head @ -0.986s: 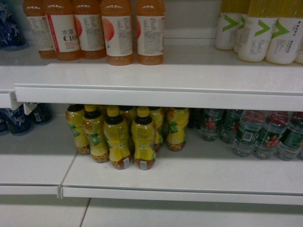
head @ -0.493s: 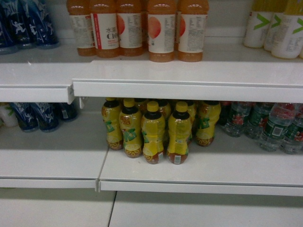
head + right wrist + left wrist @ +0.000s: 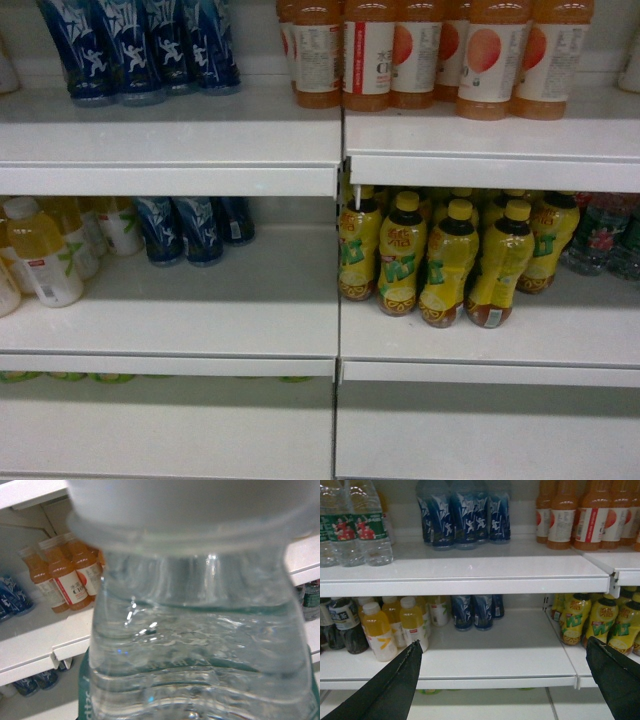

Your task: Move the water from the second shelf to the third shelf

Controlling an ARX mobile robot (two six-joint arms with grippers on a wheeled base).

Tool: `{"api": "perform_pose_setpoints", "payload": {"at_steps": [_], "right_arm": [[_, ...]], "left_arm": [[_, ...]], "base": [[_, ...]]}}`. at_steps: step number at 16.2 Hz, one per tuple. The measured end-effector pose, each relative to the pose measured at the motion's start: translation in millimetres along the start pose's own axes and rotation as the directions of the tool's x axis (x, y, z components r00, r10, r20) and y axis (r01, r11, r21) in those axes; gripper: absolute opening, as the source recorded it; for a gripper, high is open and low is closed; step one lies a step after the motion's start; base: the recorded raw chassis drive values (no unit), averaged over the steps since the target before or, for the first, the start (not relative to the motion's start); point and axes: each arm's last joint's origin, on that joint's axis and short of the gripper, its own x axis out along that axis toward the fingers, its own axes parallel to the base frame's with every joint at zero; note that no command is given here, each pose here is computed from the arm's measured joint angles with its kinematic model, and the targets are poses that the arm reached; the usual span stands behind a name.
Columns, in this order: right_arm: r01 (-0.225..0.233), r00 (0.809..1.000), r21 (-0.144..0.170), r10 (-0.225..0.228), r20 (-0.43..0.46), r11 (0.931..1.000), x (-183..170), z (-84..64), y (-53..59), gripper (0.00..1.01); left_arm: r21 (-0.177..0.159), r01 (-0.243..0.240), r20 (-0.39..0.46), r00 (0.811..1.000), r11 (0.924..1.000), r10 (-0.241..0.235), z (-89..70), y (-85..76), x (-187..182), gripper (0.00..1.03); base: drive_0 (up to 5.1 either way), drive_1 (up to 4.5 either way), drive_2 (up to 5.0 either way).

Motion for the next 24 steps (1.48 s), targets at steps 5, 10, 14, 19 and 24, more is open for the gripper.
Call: {"api": "perform_pose_setpoints", "payload": {"at_steps": [5, 10, 14, 19, 24], "right_arm": [[0.002, 1.0, -0.002, -0.002, -0.005, 1.0, 0.1, -0.5, -0.2, 0.43], [0.004, 1.0, -0.002, -0.004, -0.005, 1.0, 0.1, -0.6, -0.3, 0.43], [0.002, 1.0, -0.001, -0.002, -0.004, 1.0, 0.0, -0.4, -0.1, 0.43], [0.0, 1.0, -0.001, 0.0, -0.006, 1.0, 0.1, -0.5, -0.1, 0.43], [0.007, 1.0, -0.002, -0.007, -0.004, 1.0, 0.1, -0.5, -0.4, 0.43]], "left_arm": [[0.0, 0.0, 0.001, 1.0, 1.0, 0.0, 0.1, 0.0, 0.0, 0.98], [0.0, 0.0, 0.003, 1.0, 1.0, 0.0, 0.3, 0.0, 0.0, 0.98], [0.0, 0.0, 0.0, 1.0, 1.0, 0.0, 0.0, 0.0, 0.0, 0.98], [0.0, 0.0, 0.0, 1.0, 1.0, 0.0, 0.0, 0.0, 0.0, 0.98], [0.0, 0.0, 0.0, 1.0, 1.0, 0.0, 0.0, 0.0, 0.0, 0.98]], "base": [[-4.6, 1.52, 2.9], [-4.9, 2.38, 2.4], [-5.0, 2.24, 2.2], [-4.9, 2.42, 2.4], [-4.9, 2.41, 2.4]]}}
